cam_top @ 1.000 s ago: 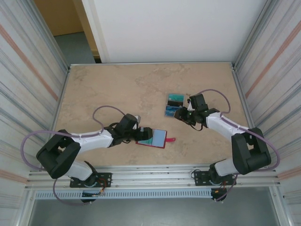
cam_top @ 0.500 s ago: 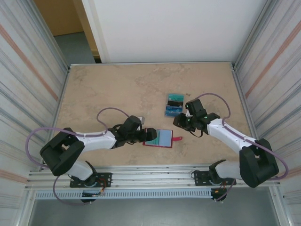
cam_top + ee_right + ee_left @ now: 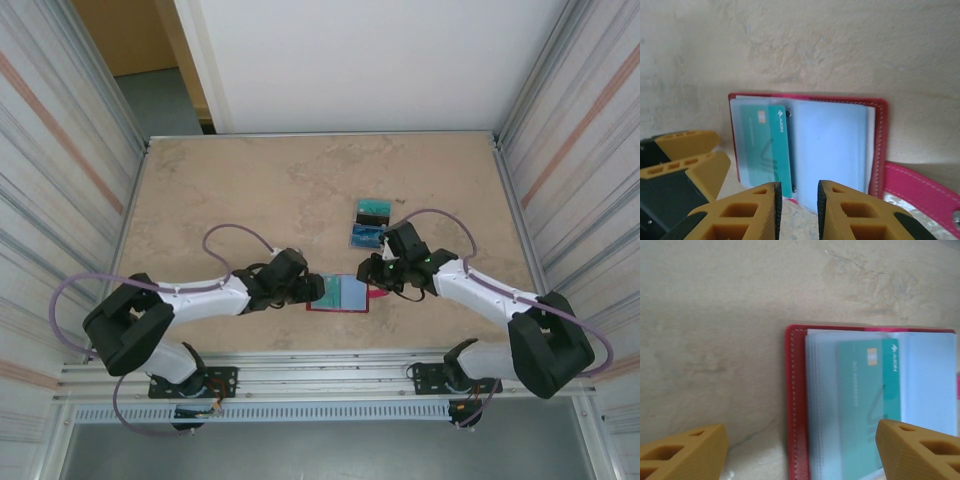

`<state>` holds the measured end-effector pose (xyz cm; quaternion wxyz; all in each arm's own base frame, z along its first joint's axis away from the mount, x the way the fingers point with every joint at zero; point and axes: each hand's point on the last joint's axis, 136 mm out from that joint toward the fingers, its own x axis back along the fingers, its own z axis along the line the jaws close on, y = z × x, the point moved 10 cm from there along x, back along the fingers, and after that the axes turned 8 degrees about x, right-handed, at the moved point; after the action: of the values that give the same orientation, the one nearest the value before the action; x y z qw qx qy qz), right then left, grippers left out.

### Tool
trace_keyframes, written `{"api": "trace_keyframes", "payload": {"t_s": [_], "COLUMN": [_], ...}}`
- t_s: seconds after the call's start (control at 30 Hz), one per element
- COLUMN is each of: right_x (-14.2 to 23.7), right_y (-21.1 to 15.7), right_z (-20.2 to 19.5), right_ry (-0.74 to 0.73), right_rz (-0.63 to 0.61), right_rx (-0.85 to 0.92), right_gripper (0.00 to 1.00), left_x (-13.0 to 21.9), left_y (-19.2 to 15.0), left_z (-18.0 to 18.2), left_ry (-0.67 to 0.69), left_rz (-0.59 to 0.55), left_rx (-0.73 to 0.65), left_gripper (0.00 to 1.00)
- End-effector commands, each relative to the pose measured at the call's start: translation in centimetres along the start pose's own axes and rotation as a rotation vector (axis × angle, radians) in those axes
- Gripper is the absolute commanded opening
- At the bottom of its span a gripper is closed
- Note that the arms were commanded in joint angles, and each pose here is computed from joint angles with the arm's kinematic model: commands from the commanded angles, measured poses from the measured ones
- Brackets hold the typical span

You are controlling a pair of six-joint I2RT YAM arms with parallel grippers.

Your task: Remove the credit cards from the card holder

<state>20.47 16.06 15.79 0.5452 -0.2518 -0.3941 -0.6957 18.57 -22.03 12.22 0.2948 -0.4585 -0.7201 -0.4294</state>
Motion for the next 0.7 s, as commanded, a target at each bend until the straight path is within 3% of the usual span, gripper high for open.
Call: {"api": "trace_keyframes", "payload": {"t_s": [0.0, 0.67], "right_x": [0.1, -4.2], "right_y": [-0.1, -1.1], "right_z": [0.9, 1.8], "right_ry": [0.052, 0.097], "right_rz": [-0.012, 0.125], "right_rx": [0.025, 0.040], "right_gripper": [0.28, 0.26], "left_x": [0.5, -1.6], "left_y": [0.3, -0.6], "left_z": [0.7, 0.9], "left_ry": [0.135, 0.194], "left_rz": [-0.038, 0.083], "left_rx": [-0.069, -0.133], "left_gripper": [0.78, 0.79]}}
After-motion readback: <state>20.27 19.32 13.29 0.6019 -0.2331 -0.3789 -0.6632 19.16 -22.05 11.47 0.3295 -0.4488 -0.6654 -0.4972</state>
